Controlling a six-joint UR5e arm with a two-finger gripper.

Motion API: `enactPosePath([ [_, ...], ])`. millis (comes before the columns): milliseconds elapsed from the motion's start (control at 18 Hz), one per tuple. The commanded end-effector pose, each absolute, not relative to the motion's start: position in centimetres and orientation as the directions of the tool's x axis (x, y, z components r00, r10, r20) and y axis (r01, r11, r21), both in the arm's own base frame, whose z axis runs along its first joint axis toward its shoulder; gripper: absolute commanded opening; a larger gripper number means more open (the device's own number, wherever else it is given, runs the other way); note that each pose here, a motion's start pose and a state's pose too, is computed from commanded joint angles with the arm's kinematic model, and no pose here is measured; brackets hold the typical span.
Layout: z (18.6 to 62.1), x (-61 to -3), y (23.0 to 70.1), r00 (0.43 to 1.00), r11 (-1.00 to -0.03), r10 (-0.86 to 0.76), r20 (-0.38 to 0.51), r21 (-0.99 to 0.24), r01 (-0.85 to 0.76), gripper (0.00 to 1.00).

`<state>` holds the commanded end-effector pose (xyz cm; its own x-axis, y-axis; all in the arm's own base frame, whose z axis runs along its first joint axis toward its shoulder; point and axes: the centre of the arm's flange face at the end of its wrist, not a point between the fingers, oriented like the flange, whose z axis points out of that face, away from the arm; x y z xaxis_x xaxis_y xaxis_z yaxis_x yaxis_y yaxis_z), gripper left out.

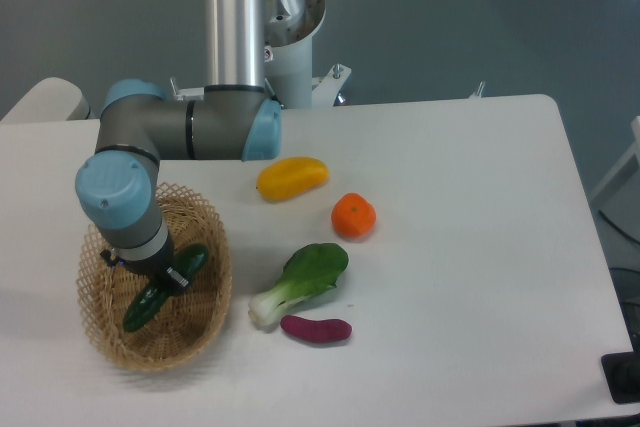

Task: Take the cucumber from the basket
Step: 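Lift the cucumber up out of the basket, then carry the held cucumber away from the basket past the bok choy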

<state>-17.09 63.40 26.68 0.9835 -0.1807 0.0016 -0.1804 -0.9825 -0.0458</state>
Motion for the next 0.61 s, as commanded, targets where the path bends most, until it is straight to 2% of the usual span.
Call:
enactPosePath([
  [278, 29.8, -23.4, 62.6, 0.977, -0.978, -0.206, 0.047, -0.007, -0.206, 0.1],
  [611, 32.3, -33.4, 60.3, 0.966, -0.964, -0.257, 0.034, -0.079, -0.253, 0.1],
])
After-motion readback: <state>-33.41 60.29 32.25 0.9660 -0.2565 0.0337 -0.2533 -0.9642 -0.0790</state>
